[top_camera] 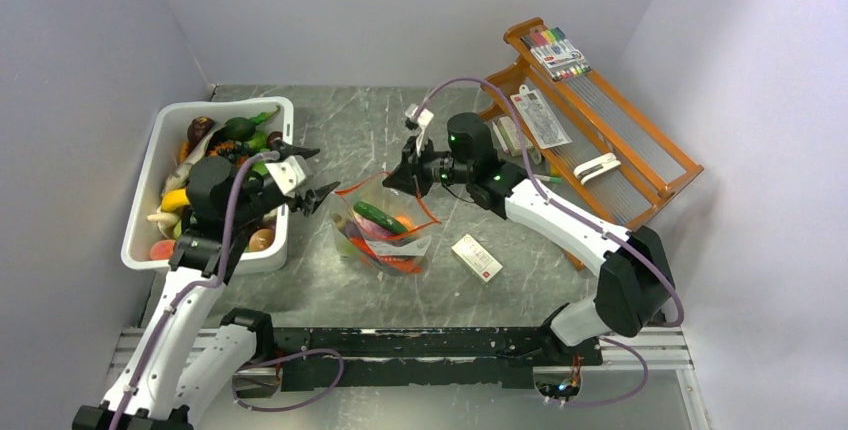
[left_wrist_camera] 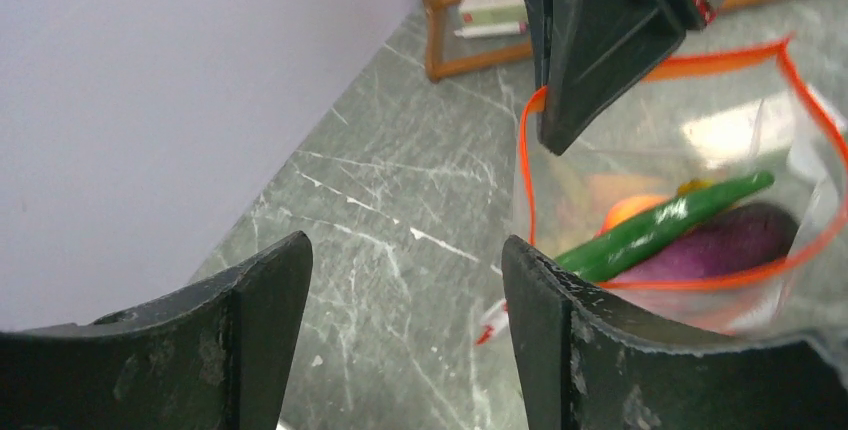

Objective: Place the food in the zip-top bag and seal the zipper
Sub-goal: Zip the zipper food storage bag at the center of the board.

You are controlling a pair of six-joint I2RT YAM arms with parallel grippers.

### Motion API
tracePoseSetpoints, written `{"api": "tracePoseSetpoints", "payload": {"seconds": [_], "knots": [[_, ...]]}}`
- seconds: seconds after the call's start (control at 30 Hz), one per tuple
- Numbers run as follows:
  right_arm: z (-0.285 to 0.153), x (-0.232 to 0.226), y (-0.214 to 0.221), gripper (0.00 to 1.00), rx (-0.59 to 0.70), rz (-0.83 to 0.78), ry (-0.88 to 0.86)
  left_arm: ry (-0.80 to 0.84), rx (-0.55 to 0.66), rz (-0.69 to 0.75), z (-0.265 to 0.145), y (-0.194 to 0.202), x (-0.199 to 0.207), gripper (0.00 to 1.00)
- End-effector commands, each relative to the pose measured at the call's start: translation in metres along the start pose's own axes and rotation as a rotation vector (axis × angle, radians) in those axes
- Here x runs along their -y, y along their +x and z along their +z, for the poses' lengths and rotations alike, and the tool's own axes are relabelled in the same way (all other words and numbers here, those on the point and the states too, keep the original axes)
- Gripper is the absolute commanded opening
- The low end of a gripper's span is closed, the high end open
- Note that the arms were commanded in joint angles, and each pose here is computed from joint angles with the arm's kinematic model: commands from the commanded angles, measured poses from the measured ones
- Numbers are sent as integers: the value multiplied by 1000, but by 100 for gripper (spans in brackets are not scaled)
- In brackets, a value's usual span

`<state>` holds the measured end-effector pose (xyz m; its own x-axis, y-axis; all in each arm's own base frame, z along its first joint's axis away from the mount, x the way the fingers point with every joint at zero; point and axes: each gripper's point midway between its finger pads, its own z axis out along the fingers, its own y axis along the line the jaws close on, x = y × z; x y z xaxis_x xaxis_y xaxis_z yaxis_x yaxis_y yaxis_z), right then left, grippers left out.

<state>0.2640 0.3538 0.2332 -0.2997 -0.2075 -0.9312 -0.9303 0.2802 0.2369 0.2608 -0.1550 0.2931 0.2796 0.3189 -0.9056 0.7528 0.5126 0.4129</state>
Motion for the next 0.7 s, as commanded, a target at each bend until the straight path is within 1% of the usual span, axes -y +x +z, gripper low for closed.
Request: {"api": "tracePoseSetpoints", "payload": {"seconds": [0.0, 0.07, 0.1, 0.13, 0.17, 0.23, 0.27, 0.3, 0.33, 0.4, 0.5, 0.67], "knots": [[-3, 13, -35, 0, 93, 391, 177, -199, 156, -195, -11, -42, -27, 67], [-3, 4, -41, 0, 167, 541, 184, -278, 186, -335, -18, -50, -37, 67], [-3, -2, -45, 0, 212, 595, 194, -309, 182, -410, -20, -52, -41, 72], [-2, -10, -52, 0, 262, 632, 197, -341, 136, -521, -21, -45, -43, 78], [-4, -12, -56, 0, 306, 672, 229, -367, 97, -587, -23, -45, -47, 80], [-10, -10, -62, 0, 393, 756, 304, -399, 0, -681, -26, -42, -51, 82], [-13, -9, -68, 0, 436, 792, 328, -419, -29, -724, -28, -42, -54, 82], [-15, -4, -59, 0, 456, 840, 373, -430, -51, -766, -30, -41, -53, 82], [-18, 0, -58, 0, 494, 879, 418, -426, -68, -793, -29, -38, -50, 82], [-15, -4, -61, 0, 531, 907, 426, -396, -79, -834, -27, -35, -42, 79], [-1, -4, -51, 0, 510, 965, 463, -361, -92, -868, -25, -31, -32, 75], [4, -2, -37, 0, 573, 1053, 500, -346, -147, -904, -25, -16, -22, 73]]}}
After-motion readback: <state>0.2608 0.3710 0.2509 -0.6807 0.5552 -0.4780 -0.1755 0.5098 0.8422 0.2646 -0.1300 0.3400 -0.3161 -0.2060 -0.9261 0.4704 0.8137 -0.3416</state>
